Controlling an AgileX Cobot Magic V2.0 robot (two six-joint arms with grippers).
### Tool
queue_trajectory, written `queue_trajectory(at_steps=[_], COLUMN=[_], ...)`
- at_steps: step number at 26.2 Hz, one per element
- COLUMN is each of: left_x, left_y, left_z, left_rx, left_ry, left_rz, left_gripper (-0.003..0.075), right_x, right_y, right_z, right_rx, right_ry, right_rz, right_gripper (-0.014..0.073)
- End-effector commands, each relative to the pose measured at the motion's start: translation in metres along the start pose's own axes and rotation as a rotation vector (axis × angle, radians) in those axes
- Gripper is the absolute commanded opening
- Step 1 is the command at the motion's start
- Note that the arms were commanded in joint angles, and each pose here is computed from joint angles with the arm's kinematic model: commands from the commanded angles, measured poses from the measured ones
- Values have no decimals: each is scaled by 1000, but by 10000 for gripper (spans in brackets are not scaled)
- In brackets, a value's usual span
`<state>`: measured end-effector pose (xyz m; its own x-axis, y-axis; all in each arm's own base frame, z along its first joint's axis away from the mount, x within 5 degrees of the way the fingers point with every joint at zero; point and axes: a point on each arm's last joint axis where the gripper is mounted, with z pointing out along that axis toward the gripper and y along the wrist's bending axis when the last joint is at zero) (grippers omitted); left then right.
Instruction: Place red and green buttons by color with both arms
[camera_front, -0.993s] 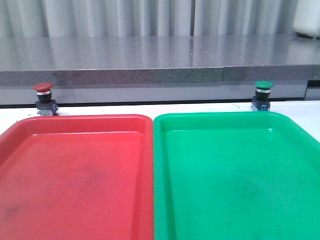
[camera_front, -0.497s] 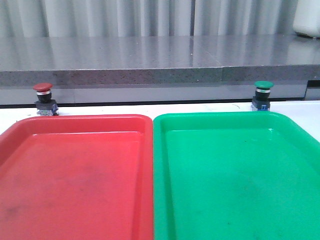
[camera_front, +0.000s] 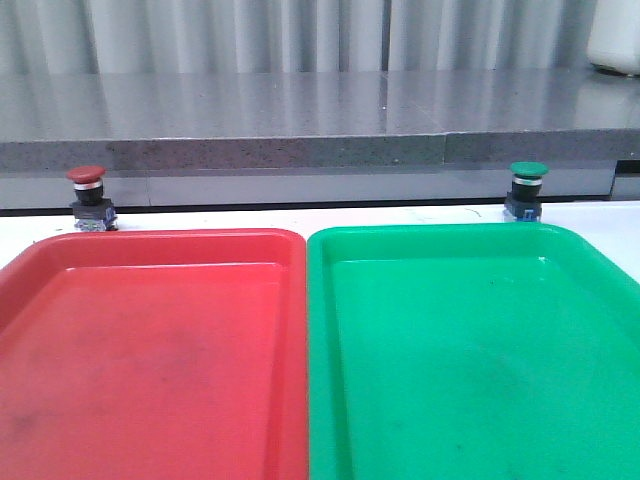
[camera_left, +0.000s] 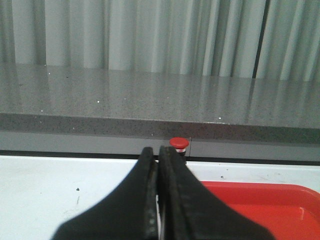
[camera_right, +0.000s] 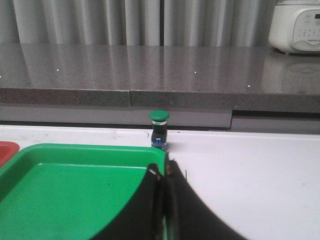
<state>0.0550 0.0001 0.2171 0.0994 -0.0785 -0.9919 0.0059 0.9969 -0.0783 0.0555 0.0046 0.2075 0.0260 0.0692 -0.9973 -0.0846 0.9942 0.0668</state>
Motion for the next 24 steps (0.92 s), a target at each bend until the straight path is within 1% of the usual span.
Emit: queue_trajectory(at_steps=[1,2,6,11,15,18,21,24], left_x=[-38,-49,-79,-114,-139,-150,-149,-140], left_y=[-4,-5,-7,-8,-10,-10,-10,-9], left_z=[-6,-8,-13,-11,1,13,27,40], left_rx=[30,31,27,12,-7,-21,-32,-38], left_ry=[-174,-197,-213,-158,-42,57,150,220], left_rz=[-20,-20,-21,0,9,8,9,10], left_gripper=[-20,-20,-20,-20,-20,-20,-20,-20], right_x=[-35,-43,-67,-103,-133,-150,-156,-150], right_y=[2,2,3,5,6,7,7,6], right_z=[-7,-9,-16,-21,-14,-2,15,34], right_rx=[0,2,12,20,29,36,43,46], right_ry=[-141,-149,-159,-155,-69,13,122,216], right_rz=[-36,-47,-93,-96,-94,-93,-92,-93], right_gripper=[-70,-70,-70,-70,-70,-70,-70,-70])
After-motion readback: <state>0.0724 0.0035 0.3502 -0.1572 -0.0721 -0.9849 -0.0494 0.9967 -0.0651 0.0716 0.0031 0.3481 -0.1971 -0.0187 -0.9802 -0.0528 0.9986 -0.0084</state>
